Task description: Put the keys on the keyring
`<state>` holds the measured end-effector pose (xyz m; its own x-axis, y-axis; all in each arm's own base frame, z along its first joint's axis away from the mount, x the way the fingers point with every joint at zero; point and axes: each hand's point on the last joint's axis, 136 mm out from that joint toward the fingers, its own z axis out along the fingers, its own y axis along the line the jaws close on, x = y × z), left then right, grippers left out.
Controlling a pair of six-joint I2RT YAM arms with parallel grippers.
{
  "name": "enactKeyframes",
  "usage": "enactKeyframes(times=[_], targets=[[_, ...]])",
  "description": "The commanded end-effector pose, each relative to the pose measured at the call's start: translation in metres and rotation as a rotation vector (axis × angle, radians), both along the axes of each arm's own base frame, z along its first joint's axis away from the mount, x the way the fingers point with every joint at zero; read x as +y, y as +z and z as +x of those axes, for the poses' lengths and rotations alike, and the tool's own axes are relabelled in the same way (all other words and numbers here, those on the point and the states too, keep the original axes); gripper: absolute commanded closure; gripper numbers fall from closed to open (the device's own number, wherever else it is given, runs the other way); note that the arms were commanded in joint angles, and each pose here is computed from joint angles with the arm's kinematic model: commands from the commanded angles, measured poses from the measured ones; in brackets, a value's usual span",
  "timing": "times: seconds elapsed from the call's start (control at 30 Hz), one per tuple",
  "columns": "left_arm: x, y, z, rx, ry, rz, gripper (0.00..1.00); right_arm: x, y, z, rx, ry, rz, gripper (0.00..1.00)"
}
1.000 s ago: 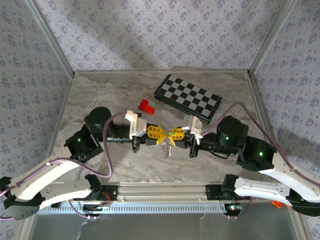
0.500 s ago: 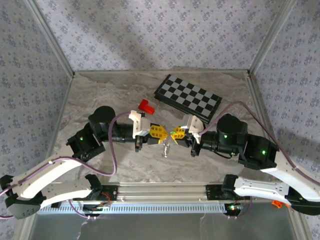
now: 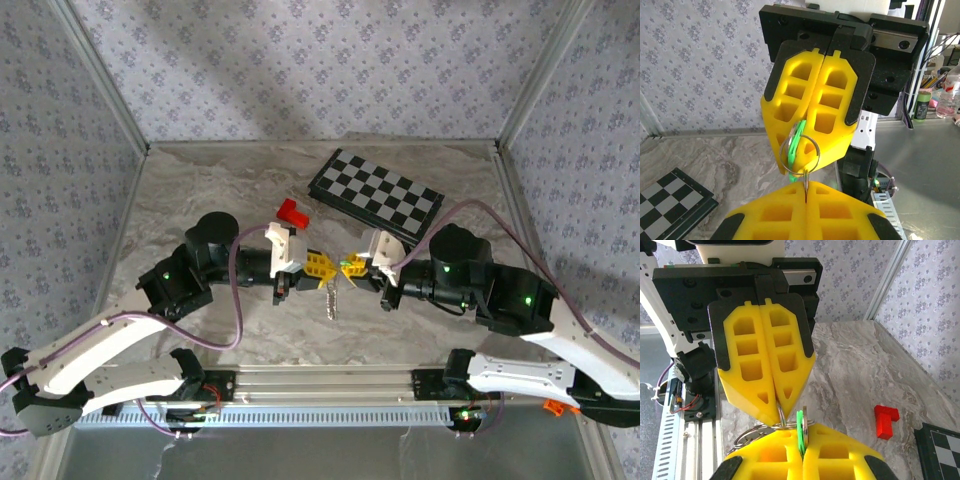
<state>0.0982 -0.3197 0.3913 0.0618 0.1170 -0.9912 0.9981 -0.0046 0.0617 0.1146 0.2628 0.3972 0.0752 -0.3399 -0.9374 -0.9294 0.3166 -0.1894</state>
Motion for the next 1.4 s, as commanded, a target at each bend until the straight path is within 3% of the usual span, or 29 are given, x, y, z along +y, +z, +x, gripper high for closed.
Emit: enactKeyframes(times=[0.0,0.13,0.27,0.47,0.53,0.63,0.9,1.37], targets=[[0.002,-0.001,-0.001,-0.015,0.005,0.022,1.0,-0.007,0.031,0.005,-0.063,-0.041,0.063,0.97],[0.005,-0.011,0.005,-0.014,0.052,0.037,0.97,-0.006,0.019,0.015,-0.048,-0.087,-0.014,0.99],[0.01,-0.025,0.014,0.002,0.116,0.053,0.66,0.002,0.007,0.018,0.003,-0.083,-0.077,0.99],[0.031,-0.033,0.033,-0.006,0.288,0.006,0.39,0.004,-0.011,0.046,0.12,-0.155,-0.154,1.0],[0.038,-0.038,0.038,-0.011,0.334,0.008,0.22,0.005,-0.018,0.056,0.169,-0.181,-0.169,1.0],[0.045,-0.049,0.044,-0.007,0.38,0.026,0.09,0.007,-0.03,0.071,0.224,-0.229,-0.219,1.0],[0.056,-0.07,0.073,0.03,0.566,0.003,0.0,-0.001,-0.052,0.13,0.368,-0.425,-0.22,1.0],[0.051,-0.094,0.101,0.113,0.657,0.041,0.0,0.017,-0.104,0.205,0.538,-0.521,-0.189,1.0]])
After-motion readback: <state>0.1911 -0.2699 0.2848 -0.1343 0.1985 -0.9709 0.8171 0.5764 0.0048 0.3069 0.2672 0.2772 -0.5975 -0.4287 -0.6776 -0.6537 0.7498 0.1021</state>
